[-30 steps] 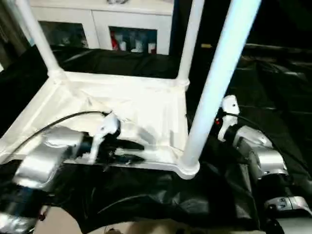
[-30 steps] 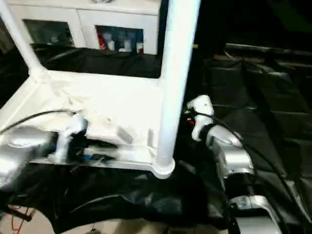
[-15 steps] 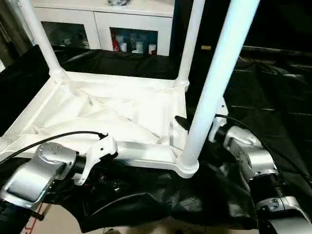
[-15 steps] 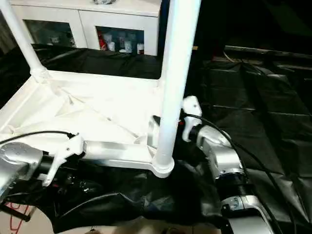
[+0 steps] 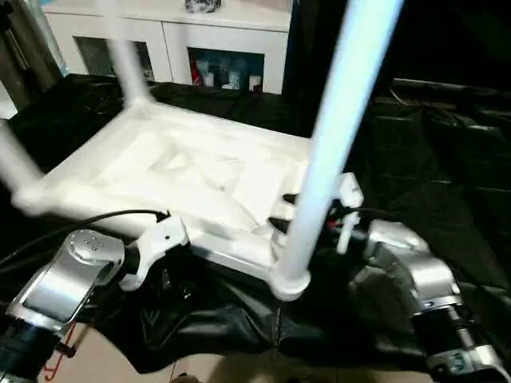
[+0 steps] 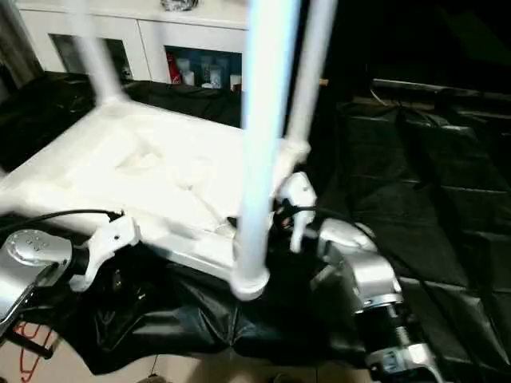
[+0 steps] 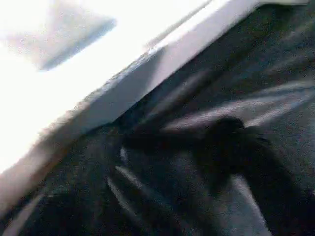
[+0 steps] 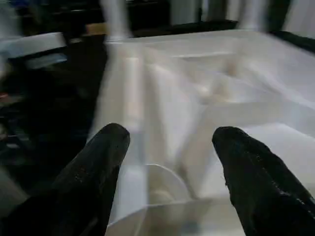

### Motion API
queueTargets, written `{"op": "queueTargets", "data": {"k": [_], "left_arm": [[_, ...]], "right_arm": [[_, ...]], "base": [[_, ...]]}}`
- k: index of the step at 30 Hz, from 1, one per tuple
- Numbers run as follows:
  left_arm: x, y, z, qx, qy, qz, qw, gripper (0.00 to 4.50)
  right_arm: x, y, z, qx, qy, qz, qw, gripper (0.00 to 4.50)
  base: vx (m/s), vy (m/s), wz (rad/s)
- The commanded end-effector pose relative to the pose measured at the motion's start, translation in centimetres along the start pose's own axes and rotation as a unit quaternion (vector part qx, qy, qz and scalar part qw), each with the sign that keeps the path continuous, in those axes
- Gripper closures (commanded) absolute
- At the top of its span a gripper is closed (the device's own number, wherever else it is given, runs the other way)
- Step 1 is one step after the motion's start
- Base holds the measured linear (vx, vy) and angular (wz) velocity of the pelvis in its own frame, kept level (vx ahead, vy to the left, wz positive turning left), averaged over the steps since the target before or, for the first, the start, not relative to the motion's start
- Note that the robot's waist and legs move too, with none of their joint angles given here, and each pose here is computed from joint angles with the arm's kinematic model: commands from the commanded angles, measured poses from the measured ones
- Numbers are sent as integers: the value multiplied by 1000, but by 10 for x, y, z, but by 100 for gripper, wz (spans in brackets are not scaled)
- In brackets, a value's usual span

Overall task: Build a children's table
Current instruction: Rotate table base

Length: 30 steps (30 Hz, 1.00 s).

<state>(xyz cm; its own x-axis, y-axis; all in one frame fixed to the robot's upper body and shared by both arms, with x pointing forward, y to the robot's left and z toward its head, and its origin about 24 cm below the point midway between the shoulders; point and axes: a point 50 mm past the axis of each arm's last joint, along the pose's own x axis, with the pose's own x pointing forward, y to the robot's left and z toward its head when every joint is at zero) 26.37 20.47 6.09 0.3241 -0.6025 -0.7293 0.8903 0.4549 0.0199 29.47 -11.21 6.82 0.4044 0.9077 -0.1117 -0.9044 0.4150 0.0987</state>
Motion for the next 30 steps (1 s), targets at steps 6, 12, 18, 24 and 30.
{"op": "queueTargets", "data": {"k": [6,12,18,24,30], "left_arm": [[-8,22,22,32,-59,89,994,8],[-1,29,30,32,-96,114,988,8],[19,36,36,18,-123,112,986,8],[30,42,47,27,-148,114,982,8],[36,57,57,28,-190,164,968,8]], "right_arm": [[8,7,4,-2,-6,19,1000,130],[19,15,5,-2,-12,30,999,130],[38,27,6,2,-24,45,999,130],[47,29,9,3,-33,40,999,130],[48,24,7,-2,-34,4,999,130]], "base": [[0,0,0],[0,0,0],[0,0,0],[0,0,0],[0,0,0]]}}
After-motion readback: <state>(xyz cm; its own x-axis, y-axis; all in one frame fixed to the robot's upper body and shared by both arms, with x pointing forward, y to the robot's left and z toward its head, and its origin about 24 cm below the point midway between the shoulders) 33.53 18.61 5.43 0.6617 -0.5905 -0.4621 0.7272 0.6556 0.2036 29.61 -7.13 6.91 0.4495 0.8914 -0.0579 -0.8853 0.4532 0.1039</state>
